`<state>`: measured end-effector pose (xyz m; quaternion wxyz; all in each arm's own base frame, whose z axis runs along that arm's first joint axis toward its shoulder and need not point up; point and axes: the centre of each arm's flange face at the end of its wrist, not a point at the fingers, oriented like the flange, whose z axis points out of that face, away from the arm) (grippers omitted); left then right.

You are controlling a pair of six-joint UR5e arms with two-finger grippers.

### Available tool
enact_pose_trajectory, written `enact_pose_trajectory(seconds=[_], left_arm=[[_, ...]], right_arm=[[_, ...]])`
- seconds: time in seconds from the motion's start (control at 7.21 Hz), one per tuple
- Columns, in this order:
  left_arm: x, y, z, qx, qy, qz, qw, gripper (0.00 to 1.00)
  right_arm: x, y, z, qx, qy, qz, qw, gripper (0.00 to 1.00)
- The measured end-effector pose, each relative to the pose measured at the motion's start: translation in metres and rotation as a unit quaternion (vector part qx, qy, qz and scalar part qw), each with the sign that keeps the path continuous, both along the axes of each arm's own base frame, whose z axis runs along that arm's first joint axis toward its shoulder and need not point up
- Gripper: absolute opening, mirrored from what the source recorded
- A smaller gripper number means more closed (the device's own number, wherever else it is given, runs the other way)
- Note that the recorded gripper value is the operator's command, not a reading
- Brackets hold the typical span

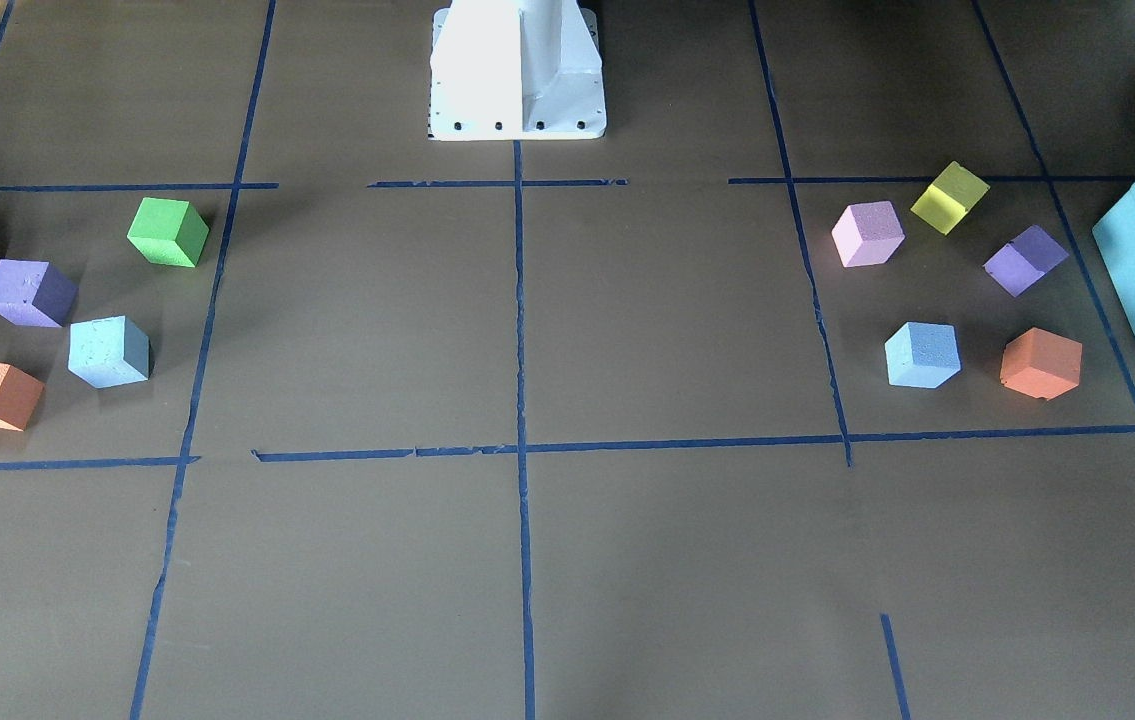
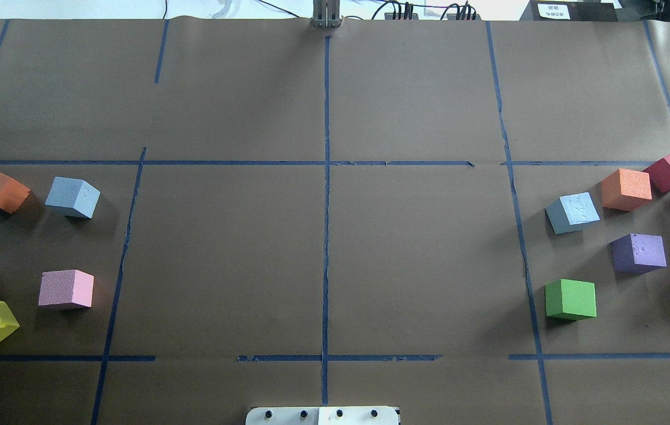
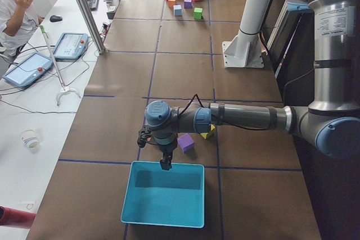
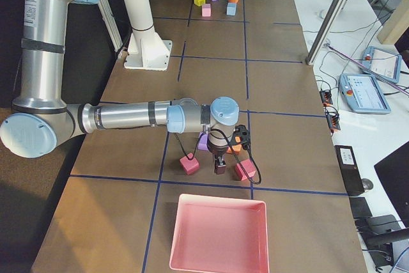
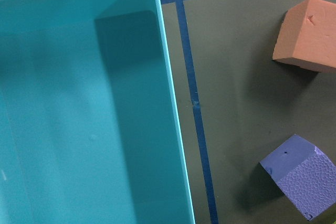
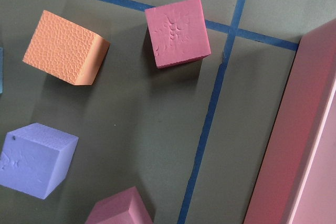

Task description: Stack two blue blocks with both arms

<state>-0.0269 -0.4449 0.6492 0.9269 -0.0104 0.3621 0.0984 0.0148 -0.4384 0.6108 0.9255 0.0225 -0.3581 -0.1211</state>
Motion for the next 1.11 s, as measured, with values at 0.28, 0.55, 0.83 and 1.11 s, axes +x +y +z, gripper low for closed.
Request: enact_pose_trajectory(seconds=[0.28, 0.55, 0.83, 1.11], left_arm=[[0.0, -0.003, -0.007, 0.007, 0.0, 0.0, 1.0, 1.0], [0.001, -0.005, -0.01, 0.012, 0.001, 0.001, 0.9999, 1.0], [0.001, -0.006, -0.016, 0.019, 0.002, 0.001, 0.9998, 1.0], [0.001, -0.006, -0.019, 0.023, 0.002, 0.001, 0.9997, 1.0]], right_arm=[[-0.01, -0.011, -0.013, 0.012, -0.002, -0.007, 0.9999, 1.0], [-0.052, -0.038, -0.06, 0.015, -0.011, 0.004, 0.9998, 1.0], [-0.14, -0.055, -0.123, 0.009, -0.037, 0.038, 0.9986, 1.0], [-0.217, -0.045, -0.142, 0.02, -0.046, 0.07, 0.9963, 0.99]])
